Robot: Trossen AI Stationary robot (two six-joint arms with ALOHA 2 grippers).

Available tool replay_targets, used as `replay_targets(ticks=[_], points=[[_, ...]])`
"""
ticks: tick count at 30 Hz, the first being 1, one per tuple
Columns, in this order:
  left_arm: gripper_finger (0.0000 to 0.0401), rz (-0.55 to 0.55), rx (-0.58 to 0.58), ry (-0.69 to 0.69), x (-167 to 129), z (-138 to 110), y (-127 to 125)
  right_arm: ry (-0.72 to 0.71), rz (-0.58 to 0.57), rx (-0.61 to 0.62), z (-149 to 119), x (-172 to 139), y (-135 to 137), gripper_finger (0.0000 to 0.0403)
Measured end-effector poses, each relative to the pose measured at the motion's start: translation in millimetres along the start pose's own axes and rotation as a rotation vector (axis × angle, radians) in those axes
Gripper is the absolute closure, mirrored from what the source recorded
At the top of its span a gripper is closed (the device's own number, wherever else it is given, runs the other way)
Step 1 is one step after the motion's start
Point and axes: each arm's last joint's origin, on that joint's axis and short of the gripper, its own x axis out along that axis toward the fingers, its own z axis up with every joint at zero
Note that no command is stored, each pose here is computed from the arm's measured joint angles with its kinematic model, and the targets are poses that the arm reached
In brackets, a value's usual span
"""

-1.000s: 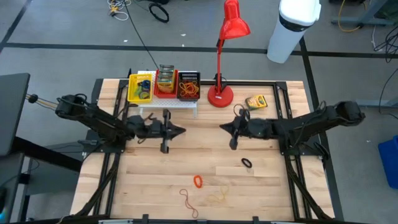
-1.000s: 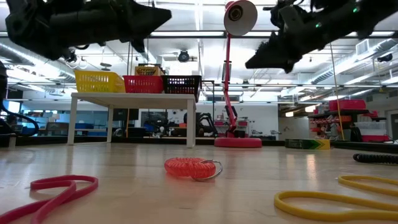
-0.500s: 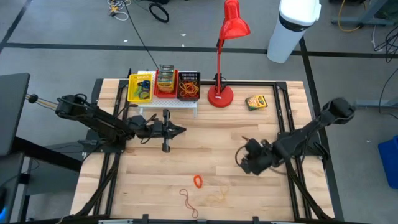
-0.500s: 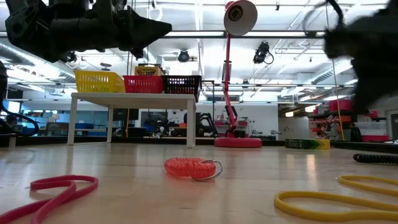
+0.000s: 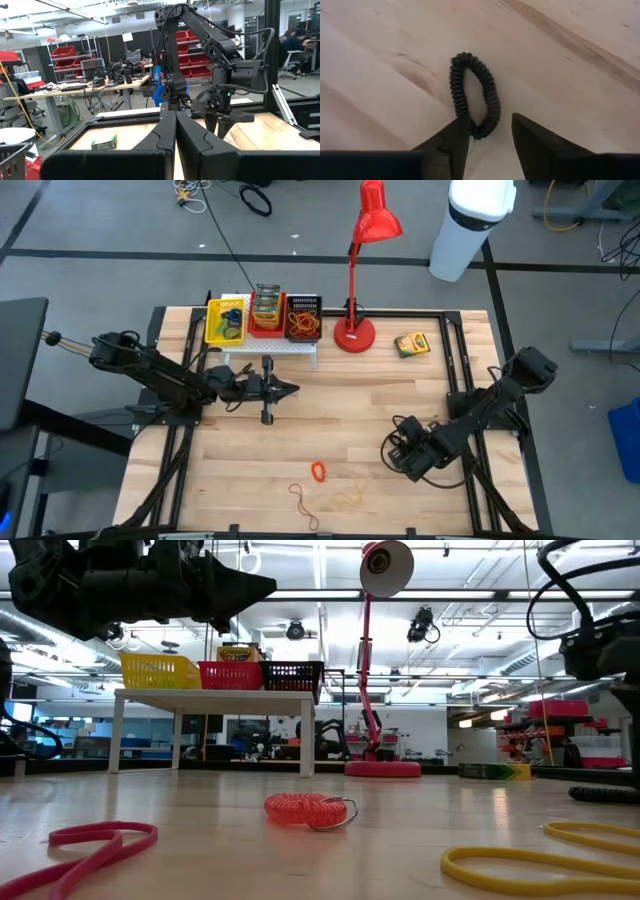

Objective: Pick & Place Office Desk Supplies
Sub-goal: Put the black spring rubber band into the yellow bin on the shelf

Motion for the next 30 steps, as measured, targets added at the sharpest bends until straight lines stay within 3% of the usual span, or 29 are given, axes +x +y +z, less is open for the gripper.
replay_targets(ticks=[5, 12, 16, 20, 26, 30], points=[[0.0384, 0.000, -0.001, 0.000, 0.0, 0.0, 0.0, -0.019, -0.002, 0.007, 0.6, 6.0, 3.2, 0.0268], [0.0384, 0.001, -0.016, 0.000, 0.0, 0.0, 0.0, -0.010, -0.007, -0.008, 7.3, 11.7, 5.4, 0.0340], [0.0384, 0.009, -0.064, 0.006, 0.3, -0.7, 1.5, -0.026, -0.006, -0.038, 11.0, 12.4, 6.0, 0.0379], [0.0374, 0.031, -0.155, 0.044, 1.8, -4.9, 7.9, -0.093, -0.004, -0.068, 18.9, 9.5, 7.6, 0.0390], [0.0320, -0.021, -0.353, 0.227, 21.4, -11.9, 17.0, -0.381, 0.033, -0.246, 43.1, -14.1, 31.8, 0.0391], [0.0270, -0.037, -0.412, 0.271, 39.3, -16.0, 16.7, -0.606, -0.018, -0.291, 65.2, -26.6, 42.9, 0.0395]])
